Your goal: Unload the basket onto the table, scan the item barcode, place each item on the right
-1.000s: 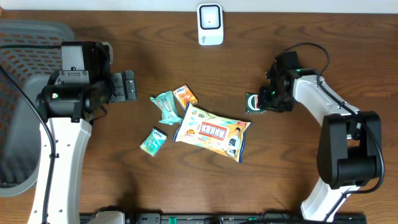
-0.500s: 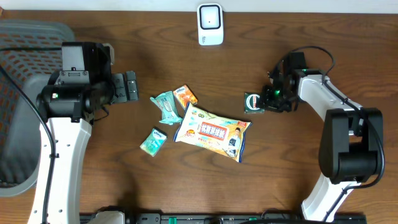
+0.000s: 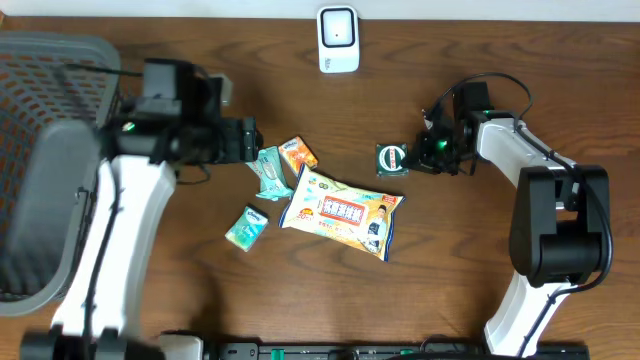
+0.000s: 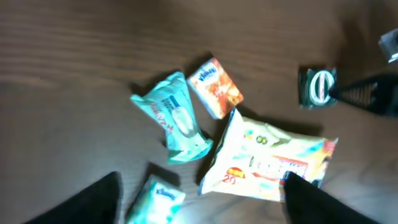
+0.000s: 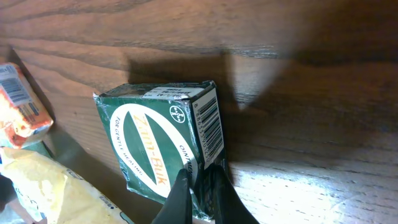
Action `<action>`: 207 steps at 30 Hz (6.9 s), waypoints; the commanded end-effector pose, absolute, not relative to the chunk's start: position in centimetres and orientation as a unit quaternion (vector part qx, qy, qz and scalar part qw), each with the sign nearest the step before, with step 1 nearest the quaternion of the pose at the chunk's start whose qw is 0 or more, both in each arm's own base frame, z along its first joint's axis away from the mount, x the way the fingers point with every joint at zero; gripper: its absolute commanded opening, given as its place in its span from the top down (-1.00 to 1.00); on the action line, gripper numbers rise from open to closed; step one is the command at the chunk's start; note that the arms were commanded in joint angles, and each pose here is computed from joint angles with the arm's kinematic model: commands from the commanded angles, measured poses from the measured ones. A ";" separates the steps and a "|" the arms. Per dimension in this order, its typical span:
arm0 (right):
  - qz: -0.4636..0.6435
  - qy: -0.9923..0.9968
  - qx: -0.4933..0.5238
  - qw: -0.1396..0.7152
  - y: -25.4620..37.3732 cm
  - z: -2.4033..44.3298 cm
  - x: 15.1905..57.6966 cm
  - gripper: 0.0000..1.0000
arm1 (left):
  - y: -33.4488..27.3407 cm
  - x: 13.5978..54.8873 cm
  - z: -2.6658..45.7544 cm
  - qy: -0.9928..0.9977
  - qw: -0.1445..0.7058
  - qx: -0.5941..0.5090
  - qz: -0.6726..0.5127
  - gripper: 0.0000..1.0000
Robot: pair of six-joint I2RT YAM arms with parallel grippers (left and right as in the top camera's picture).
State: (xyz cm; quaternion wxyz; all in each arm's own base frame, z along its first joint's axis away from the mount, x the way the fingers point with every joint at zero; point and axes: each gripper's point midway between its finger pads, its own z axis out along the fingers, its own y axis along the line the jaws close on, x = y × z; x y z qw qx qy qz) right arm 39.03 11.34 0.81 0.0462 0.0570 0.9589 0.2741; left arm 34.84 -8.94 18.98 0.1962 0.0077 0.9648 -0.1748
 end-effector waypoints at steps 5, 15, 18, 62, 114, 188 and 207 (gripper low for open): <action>0.225 0.972 0.064 0.000 10.4 -3.6 37.0 0.98 | -13.2 36.0 15.5 0.965 0.148 0.019 -0.216 0.04; 0.245 0.967 0.068 -0.002 10.7 -3.3 37.0 0.60 | -25.3 37.4 10.0 0.947 0.118 0.057 -0.294 0.85; 0.252 0.965 0.073 -0.003 10.5 -3.2 37.0 0.42 | -28.1 37.5 8.3 0.942 0.114 0.068 -0.308 0.85; 0.277 0.958 0.079 -0.001 10.0 -2.7 37.2 -0.14 | -32.1 36.5 -4.1 0.964 0.078 0.054 -0.248 0.85; -0.083 0.984 -0.149 0.051 8.6 4.4 35.6 0.98 | -21.8 38.4 -1.8 0.982 0.048 -0.035 -0.182 0.83; -0.009 0.978 -0.193 0.084 11.0 5.1 35.7 0.98 | -5.3 36.6 25.4 0.928 0.338 -0.110 -0.115 -0.96; -0.082 0.756 -0.619 0.198 19.3 7.0 38.9 0.98 | -5.3 36.6 25.4 0.928 0.338 -0.110 -0.115 -0.96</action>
